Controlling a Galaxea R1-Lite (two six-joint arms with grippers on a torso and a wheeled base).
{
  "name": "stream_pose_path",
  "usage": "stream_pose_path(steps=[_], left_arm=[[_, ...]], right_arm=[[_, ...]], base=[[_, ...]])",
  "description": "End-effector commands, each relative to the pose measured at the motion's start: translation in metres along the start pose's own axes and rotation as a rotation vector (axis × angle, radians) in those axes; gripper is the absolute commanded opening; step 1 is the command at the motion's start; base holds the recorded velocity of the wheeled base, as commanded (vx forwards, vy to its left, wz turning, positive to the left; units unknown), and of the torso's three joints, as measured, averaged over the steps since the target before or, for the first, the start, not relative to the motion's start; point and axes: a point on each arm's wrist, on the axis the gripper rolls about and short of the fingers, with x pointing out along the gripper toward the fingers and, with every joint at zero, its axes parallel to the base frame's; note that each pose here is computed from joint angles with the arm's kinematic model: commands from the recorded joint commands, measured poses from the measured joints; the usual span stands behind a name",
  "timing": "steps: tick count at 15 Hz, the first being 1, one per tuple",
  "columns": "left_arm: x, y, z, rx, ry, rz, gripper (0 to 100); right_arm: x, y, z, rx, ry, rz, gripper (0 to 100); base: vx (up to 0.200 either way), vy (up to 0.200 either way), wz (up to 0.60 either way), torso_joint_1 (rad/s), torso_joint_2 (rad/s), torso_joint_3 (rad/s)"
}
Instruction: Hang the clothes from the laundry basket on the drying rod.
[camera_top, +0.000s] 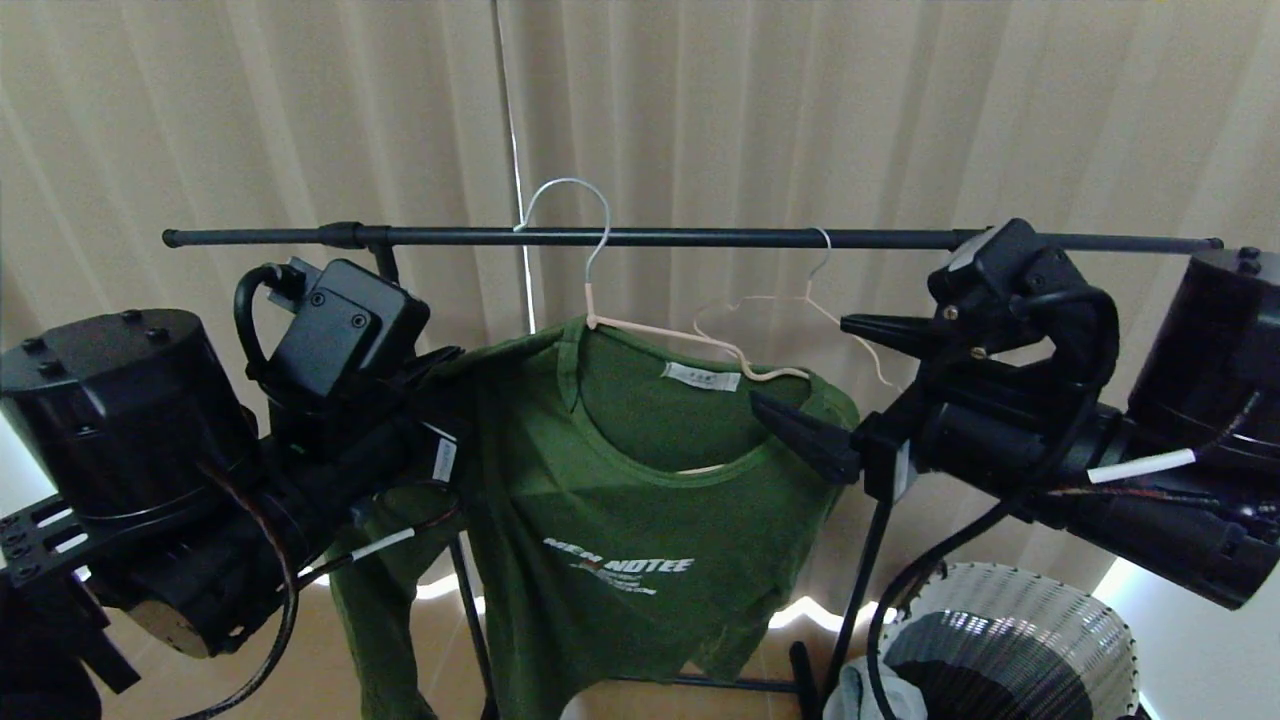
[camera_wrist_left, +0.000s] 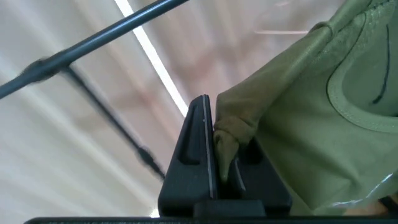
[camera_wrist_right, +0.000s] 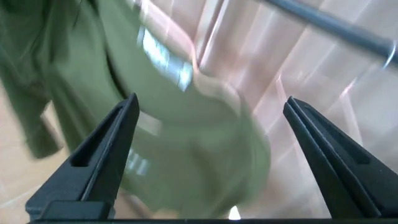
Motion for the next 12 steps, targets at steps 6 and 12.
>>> stream_pose_path(steps=[6,12], left_arm=[[-0.005,-0.008,0.005,-0.002,-0.039,-0.04,0],[-0.004,-0.011,0.005,0.017,-0.041,-0.051,0]], right_arm=[[0.042,-0.001,0.002,-0.078,0.014,-0.032,100],[0.047,0.0,0.0,-0.13,0.02,-0.028,100]], base=[[0.0,0.0,0.0,0.0,0.0,0.0],[0.0,0.0,0.0,0.0,0.0,0.0]])
